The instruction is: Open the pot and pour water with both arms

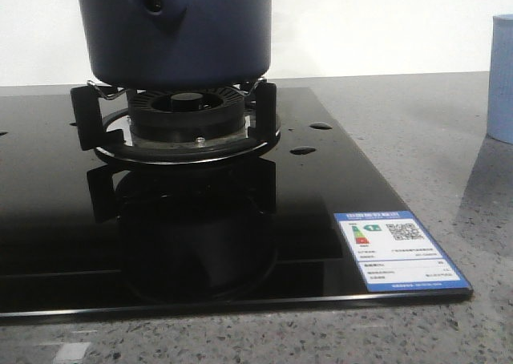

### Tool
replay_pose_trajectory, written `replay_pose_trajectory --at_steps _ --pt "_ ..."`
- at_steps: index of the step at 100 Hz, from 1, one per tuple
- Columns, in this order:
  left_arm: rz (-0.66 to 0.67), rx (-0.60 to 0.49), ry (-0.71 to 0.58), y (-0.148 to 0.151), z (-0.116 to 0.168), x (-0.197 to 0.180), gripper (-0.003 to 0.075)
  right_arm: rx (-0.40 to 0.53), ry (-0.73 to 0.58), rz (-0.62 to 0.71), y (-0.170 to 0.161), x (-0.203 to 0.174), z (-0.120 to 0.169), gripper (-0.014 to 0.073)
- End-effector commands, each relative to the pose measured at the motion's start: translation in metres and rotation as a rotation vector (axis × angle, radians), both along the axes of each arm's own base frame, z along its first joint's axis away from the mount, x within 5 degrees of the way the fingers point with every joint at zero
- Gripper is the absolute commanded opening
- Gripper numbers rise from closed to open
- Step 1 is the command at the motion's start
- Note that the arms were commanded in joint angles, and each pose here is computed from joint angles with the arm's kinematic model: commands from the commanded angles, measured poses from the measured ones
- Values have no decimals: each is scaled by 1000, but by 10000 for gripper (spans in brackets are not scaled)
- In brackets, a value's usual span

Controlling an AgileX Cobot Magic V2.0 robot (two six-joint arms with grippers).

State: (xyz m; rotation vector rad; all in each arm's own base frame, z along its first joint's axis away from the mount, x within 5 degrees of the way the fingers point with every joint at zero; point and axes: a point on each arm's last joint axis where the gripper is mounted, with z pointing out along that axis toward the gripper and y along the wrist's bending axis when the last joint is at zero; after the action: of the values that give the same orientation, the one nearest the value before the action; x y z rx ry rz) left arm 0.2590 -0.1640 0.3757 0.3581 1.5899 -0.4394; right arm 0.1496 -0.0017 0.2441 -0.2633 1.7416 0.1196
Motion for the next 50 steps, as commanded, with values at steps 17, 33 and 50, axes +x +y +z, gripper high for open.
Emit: replay_pose_trajectory --at_steps 17,33,50 --pt "158 -117 -219 71 73 -36 244 89 -156 134 14 1 28 305" --pt "219 -19 -246 102 85 -57 -20 115 -299 259 22 1 59 -62" --pt "283 0 -287 124 98 -84 -20 372 -271 137 10 11 104 -48"
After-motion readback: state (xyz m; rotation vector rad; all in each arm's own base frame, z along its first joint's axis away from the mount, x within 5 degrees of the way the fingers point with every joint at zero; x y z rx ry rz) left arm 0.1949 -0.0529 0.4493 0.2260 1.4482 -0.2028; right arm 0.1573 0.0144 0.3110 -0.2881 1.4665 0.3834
